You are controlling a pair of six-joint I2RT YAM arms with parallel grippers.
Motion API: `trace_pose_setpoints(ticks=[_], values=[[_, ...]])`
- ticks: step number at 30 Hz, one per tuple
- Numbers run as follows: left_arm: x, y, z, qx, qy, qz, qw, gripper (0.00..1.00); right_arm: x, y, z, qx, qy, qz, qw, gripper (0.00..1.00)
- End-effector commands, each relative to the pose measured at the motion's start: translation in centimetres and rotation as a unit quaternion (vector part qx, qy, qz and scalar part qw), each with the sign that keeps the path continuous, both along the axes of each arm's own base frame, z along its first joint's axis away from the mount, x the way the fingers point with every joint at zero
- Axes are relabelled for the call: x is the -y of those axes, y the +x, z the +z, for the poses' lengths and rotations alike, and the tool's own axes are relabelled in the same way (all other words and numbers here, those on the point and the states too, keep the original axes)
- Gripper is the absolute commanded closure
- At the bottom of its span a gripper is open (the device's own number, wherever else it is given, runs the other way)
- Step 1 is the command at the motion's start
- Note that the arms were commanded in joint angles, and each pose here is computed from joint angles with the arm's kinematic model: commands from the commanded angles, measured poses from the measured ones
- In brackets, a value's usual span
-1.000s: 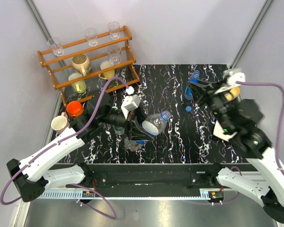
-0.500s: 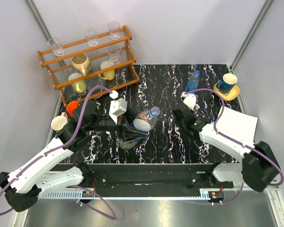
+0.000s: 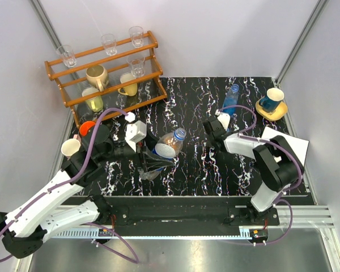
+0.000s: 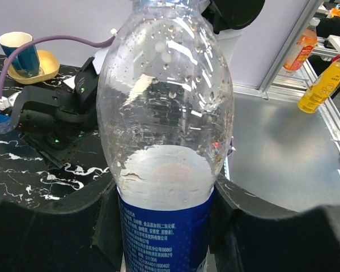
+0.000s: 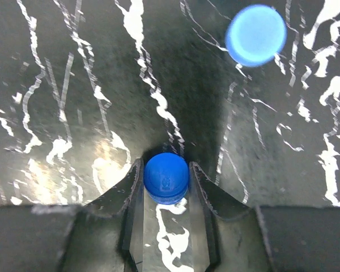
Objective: Unscrew the bottle caps
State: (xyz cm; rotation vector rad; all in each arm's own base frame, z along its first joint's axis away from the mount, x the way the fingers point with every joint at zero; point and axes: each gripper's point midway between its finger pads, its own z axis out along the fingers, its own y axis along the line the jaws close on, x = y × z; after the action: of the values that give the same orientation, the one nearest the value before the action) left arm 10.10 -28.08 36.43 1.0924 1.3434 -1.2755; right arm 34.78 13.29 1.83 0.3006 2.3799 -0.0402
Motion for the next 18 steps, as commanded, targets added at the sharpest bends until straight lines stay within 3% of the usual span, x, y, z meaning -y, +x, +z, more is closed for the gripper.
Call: trace_pose_setpoints(ticks=[1, 10, 18], values=[[-0.2, 0.4, 0.8, 0.021, -0.017, 0.015, 1.000, 0.49, -1.6, 2.8, 1.1, 0.025, 0.028, 0.000, 0.999, 1.00], [-0.1, 0.6, 0.4, 0.018, -0.014, 0.015, 1.000, 0.48, -0.7, 3.2, -1.7, -0.018, 0.015, -0.002, 1.000, 0.99], [0.0, 0.6, 0.2, 0.014, -0.013, 0.014, 1.000, 0.47, -0.8, 2.5, -2.7, -0.041, 0.015, 0.013, 0.999, 0.71]])
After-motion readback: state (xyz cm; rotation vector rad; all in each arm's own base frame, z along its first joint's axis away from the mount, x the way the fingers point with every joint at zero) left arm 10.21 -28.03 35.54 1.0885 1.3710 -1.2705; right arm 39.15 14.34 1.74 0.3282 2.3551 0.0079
